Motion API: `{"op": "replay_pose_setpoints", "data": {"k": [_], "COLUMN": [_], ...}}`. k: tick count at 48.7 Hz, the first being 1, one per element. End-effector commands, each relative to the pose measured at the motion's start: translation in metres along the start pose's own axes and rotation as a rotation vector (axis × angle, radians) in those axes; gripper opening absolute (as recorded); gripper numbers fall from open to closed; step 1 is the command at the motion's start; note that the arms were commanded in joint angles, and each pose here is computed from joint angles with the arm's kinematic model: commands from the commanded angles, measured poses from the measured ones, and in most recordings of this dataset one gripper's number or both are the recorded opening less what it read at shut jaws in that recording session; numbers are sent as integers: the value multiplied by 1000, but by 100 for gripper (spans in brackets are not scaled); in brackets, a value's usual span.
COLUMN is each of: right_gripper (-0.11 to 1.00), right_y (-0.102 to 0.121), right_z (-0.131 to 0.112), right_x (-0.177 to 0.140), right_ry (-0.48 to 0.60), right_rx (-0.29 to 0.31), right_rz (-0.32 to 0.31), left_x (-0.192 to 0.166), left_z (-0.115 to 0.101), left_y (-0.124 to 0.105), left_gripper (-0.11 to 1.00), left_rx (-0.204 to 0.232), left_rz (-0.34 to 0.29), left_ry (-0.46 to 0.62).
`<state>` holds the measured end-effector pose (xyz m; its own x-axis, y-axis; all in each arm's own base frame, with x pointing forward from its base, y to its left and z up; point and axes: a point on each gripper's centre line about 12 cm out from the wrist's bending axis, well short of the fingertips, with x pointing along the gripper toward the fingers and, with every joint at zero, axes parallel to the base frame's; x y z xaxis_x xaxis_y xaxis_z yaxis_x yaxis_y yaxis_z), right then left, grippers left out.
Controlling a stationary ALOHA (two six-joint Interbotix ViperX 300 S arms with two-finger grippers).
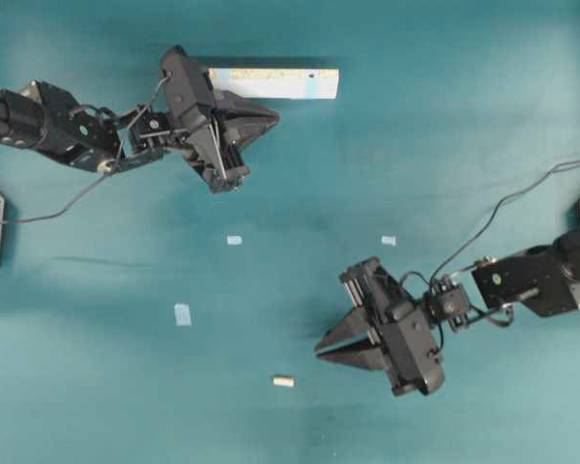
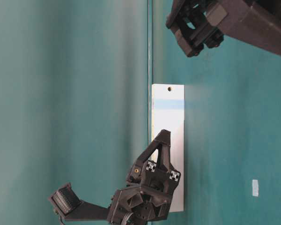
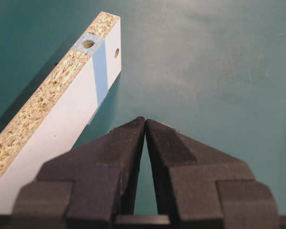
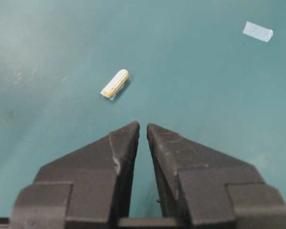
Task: Move the wooden board into place and insert the rod into its hole.
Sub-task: 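Lower the left gripper onto the white board's end and grasp it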
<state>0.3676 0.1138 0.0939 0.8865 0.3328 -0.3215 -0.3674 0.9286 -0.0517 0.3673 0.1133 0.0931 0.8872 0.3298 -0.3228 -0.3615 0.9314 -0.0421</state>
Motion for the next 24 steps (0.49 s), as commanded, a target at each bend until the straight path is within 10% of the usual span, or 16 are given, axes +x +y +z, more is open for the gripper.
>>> {"op": "replay_pose_setpoints", "data": {"k": [1, 10, 24], "right_gripper": [24, 0, -1], "right_y": [2, 0, -4], "right_z": [16, 43, 59], "right_x": [2, -6, -26], "right_ry": [-49, -30, 187], "right_rx": [-2, -22, 8], "right_rz": [5, 4, -19], "left_x": [-2, -11, -31], "left_z": [29, 50, 74], "left_y": [-11, -15, -18], "left_gripper": [16, 0, 1], "left_rx": [12, 28, 98], "left_rz": [-44, -57, -77], "left_ry": [-44, 83, 256]}}
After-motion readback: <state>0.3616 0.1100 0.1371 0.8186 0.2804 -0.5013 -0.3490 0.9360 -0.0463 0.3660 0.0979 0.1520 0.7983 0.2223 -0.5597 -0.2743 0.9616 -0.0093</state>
